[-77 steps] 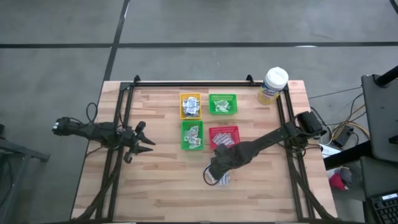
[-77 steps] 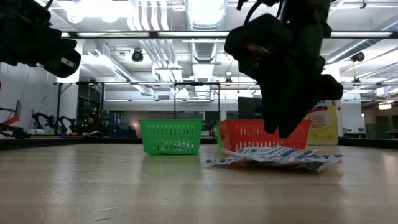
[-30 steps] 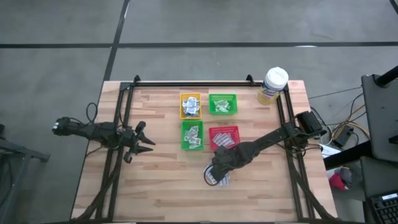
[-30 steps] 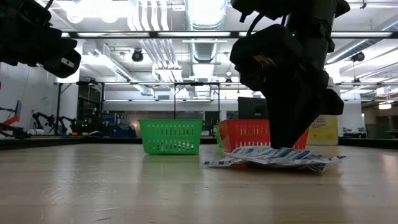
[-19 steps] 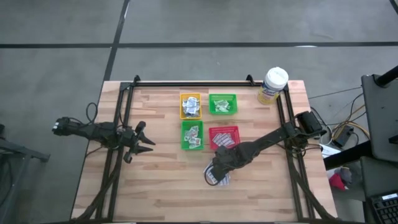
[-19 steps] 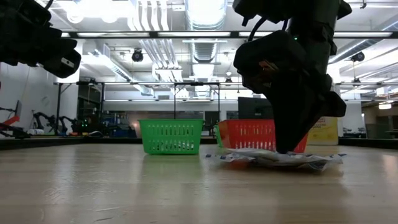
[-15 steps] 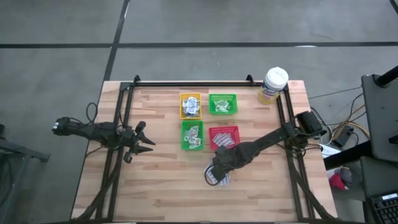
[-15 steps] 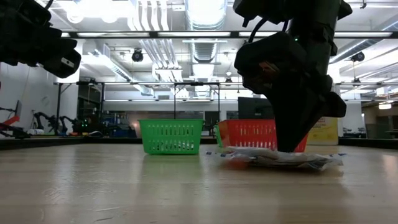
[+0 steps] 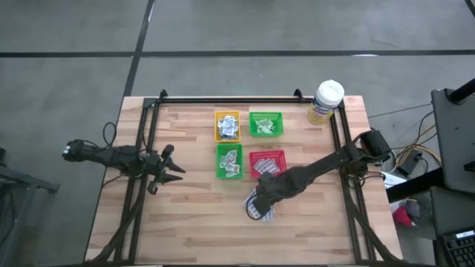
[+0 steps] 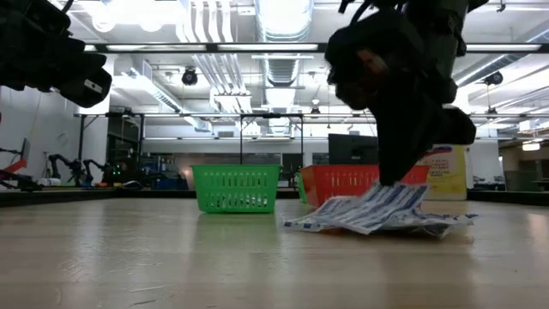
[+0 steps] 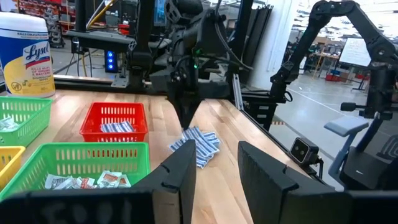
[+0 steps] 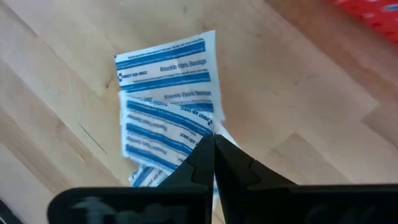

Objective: Pick & Place First Aid Supplies
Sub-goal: Put the blue bandage pack into the red bin

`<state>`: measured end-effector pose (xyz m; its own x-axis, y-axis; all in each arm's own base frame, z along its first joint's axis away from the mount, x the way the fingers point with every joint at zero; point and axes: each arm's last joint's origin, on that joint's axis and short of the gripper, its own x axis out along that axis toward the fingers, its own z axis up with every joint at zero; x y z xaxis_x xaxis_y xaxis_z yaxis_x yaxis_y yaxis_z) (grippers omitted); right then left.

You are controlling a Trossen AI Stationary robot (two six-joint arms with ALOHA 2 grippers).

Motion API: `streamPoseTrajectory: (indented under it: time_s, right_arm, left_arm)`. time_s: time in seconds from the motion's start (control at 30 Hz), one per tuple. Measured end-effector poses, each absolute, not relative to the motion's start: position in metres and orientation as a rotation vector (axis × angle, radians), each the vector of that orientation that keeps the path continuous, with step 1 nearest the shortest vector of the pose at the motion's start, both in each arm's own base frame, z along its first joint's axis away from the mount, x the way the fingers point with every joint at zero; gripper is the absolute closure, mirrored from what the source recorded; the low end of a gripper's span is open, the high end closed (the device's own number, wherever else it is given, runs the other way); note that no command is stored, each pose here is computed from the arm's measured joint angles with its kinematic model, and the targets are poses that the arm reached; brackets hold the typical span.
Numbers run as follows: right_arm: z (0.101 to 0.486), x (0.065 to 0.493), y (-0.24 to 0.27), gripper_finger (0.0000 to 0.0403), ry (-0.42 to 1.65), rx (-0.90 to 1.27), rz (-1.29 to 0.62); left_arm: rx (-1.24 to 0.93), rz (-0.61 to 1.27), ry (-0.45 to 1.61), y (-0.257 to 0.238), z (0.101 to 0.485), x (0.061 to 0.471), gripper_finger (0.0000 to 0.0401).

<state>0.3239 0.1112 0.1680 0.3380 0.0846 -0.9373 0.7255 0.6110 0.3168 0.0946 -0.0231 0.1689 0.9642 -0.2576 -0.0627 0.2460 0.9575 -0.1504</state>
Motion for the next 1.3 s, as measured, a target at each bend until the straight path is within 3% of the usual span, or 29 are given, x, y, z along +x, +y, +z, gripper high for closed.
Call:
streamPoseTrajectory:
  time_s: [0.43, 0.67, 0.9, 1.1, 1.3]
  right_arm:
    - [0.218, 0.306, 0.104, 0.0395, 1.07, 0.84, -0.422]
    - [0.254, 0.293, 0.092, 0.0395, 0.891, 0.852, -0.432]
    - [0.28, 0.286, 0.065, 0.0395, 0.652, 0.819, -0.568]
    - [0.281, 0.282, 0.037, 0.0395, 0.576, 0.8, -0.686]
    - [0.26, 0.275, 0.025, 0.0395, 0.632, 0.829, -0.738]
  left_arm:
    - [-0.139, -0.256, 0.082, -0.023, 0.169, 0.095, 0.0286]
    - [-0.129, -0.255, 0.081, -0.023, 0.169, 0.095, 0.0286]
    - [-0.126, -0.256, 0.08, -0.023, 0.169, 0.095, 0.0286]
    - [-0.129, -0.255, 0.08, -0.023, 0.169, 0.095, 0.0286]
    - [-0.134, -0.255, 0.08, -0.023, 0.169, 0.095, 0.0286]
